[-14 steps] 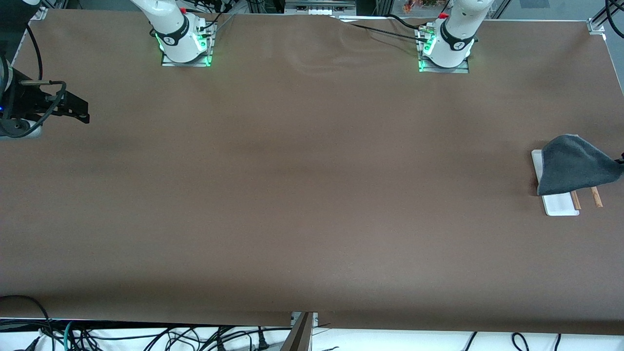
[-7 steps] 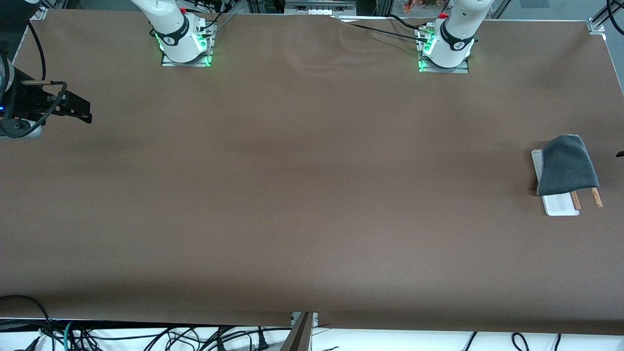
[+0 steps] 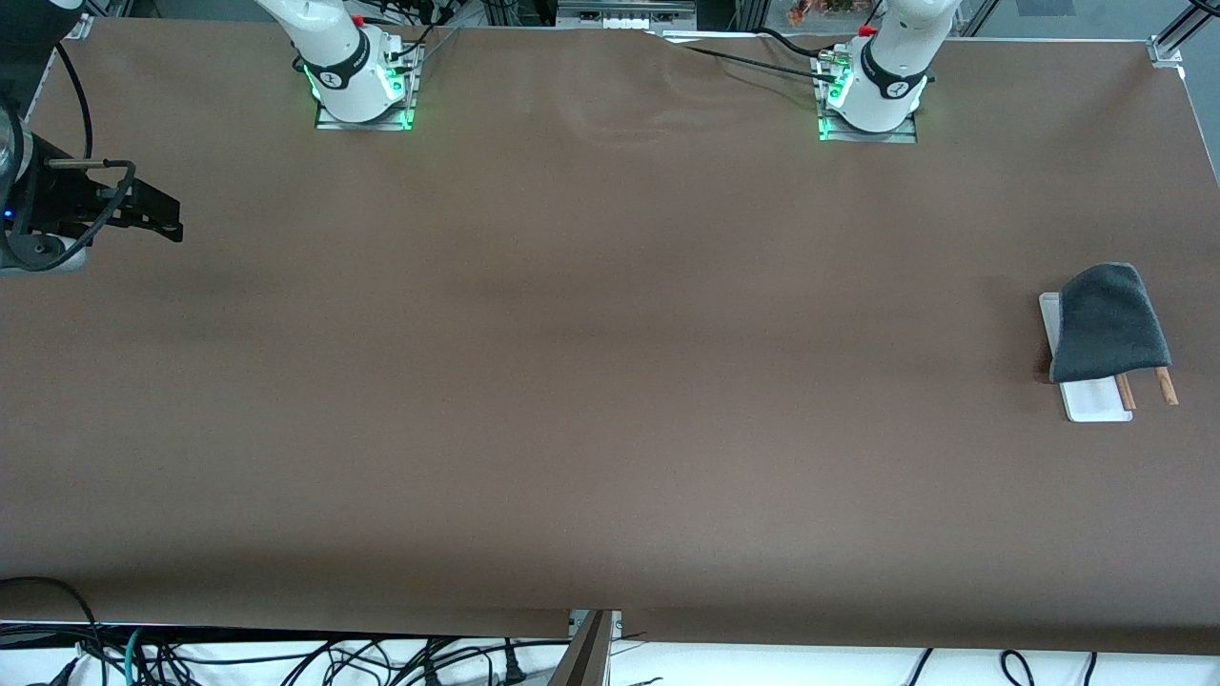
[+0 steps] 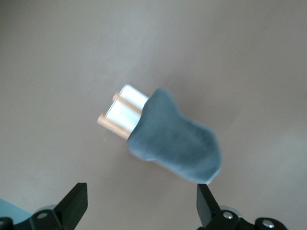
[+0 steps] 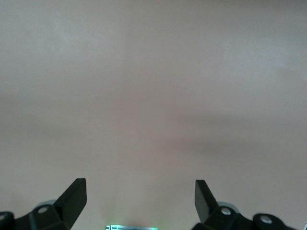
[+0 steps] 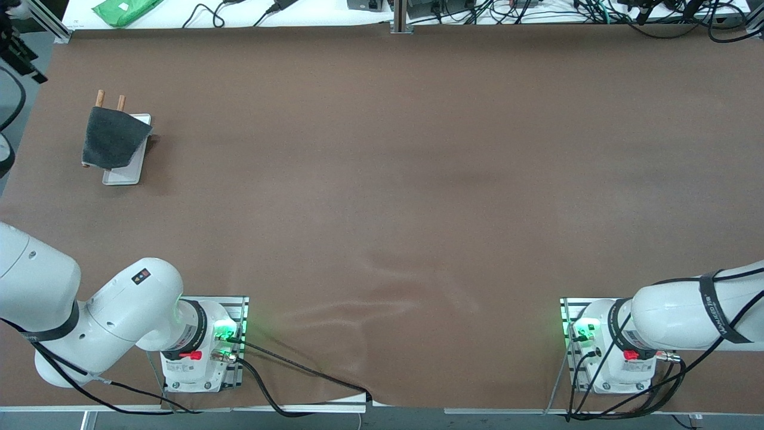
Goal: Pass towel and hang on rack
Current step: 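Release the towel on the rack and hold the left gripper above it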
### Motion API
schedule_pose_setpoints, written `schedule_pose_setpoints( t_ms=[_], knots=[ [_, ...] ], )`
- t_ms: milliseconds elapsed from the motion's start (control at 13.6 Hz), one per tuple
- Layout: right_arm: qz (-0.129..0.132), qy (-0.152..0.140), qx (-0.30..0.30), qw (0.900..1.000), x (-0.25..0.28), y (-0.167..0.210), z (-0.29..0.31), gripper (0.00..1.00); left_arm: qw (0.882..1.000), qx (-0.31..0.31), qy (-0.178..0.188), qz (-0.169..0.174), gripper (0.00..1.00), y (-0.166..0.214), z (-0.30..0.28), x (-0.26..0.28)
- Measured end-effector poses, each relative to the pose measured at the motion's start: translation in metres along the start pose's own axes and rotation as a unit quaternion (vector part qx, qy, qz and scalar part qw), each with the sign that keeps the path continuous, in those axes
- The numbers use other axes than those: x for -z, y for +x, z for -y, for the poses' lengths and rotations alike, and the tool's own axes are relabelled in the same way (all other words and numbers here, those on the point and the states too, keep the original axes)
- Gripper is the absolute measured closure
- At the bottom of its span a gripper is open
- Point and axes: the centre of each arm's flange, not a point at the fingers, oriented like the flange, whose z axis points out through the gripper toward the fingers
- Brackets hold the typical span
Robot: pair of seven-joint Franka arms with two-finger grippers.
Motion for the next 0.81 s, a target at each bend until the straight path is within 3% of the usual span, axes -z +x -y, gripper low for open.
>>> schedule_pose_setpoints(
  t_ms=[443, 811],
  knots=[
    [-0.001, -0.001, 0.007, 1.000, 0.001, 0.000, 0.008, 0.00, 0.996, 0.083, -0.016, 0.042, 0.00, 0.149, -0.092, 0.053],
    [-0.001, -0.001, 0.008, 1.000, 0.001, 0.000, 0.009, 0.00, 0.970, 0.238, -0.007, 0.051, 0.00, 0.231, -0.180, 0.088]
  ],
)
